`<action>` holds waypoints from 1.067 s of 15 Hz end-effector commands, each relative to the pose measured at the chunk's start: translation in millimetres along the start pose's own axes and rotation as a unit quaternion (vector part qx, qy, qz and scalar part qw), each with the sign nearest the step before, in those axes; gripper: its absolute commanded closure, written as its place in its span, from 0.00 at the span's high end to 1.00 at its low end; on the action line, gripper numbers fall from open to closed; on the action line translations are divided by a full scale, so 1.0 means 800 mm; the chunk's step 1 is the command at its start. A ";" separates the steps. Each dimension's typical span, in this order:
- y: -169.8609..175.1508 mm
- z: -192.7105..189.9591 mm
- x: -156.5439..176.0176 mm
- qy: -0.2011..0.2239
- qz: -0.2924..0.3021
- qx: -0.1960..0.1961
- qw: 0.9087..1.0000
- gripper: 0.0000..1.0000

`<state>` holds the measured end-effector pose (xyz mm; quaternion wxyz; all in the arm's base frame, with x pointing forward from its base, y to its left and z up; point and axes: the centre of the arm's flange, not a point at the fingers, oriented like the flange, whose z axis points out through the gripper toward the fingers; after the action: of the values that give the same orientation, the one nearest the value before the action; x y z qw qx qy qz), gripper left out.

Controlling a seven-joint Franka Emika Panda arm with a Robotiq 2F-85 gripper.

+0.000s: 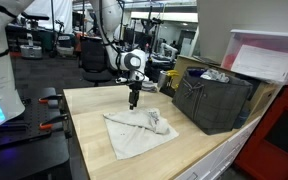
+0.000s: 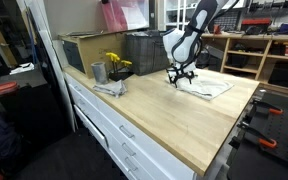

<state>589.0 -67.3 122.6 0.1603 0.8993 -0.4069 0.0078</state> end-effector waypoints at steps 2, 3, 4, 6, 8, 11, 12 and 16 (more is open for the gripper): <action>-0.008 -0.004 0.003 0.019 0.012 0.007 1.000 0.94; -0.012 -0.007 0.004 0.021 0.011 0.009 1.000 0.92; -0.016 -0.009 0.005 0.023 0.010 0.012 1.000 0.84; -0.025 -0.010 0.002 0.023 0.007 0.017 1.000 0.65; -0.030 -0.010 0.001 0.031 0.000 0.014 0.999 0.49; -0.028 -0.002 0.001 0.034 -0.004 0.007 0.999 0.27; -0.025 0.001 0.002 0.035 -0.004 0.004 0.999 0.18; -0.012 0.011 0.009 0.039 -0.001 -0.007 0.999 0.00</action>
<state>601.4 -61.2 112.7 0.1763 0.9024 -0.3924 0.0254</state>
